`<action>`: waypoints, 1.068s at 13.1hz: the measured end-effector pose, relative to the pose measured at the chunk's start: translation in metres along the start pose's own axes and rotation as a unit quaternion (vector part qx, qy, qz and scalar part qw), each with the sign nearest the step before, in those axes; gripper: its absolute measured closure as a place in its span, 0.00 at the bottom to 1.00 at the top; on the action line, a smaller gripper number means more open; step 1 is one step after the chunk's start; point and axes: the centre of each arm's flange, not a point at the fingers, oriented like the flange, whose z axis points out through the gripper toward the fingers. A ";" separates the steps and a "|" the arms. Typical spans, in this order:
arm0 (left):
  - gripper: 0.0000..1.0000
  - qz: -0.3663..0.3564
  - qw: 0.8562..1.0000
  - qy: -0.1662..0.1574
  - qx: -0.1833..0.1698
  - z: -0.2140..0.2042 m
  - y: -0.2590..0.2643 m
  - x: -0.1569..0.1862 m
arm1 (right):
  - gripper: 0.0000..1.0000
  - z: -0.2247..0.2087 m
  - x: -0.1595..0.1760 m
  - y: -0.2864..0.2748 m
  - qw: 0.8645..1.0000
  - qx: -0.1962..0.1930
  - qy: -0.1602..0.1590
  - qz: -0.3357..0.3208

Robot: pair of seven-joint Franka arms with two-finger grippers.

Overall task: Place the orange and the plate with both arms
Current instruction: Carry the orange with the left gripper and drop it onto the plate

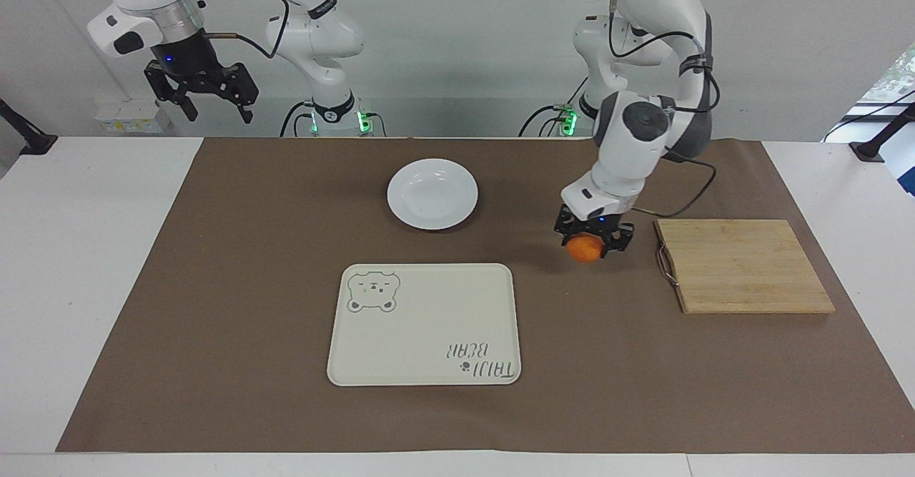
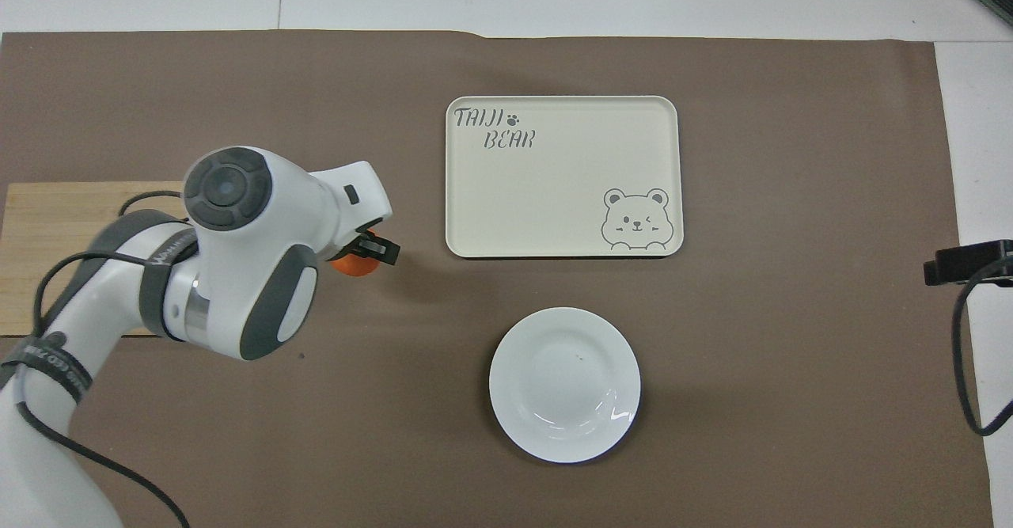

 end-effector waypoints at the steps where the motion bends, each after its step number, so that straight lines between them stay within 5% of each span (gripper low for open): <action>1: 0.16 -0.001 1.000 -0.003 -0.002 0.004 0.036 -0.003 | 0.00 0.001 0.000 0.000 1.000 0.000 -0.001 0.000; 7: 0.16 -0.008 0.999 0.036 -0.026 0.018 0.207 -0.033 | 0.00 0.005 0.001 0.001 1.000 0.000 -0.003 0.001; 14: 0.15 0.000 1.000 0.000 -0.025 0.072 0.284 -0.069 | 0.00 0.011 0.001 0.003 1.000 0.000 -0.009 0.002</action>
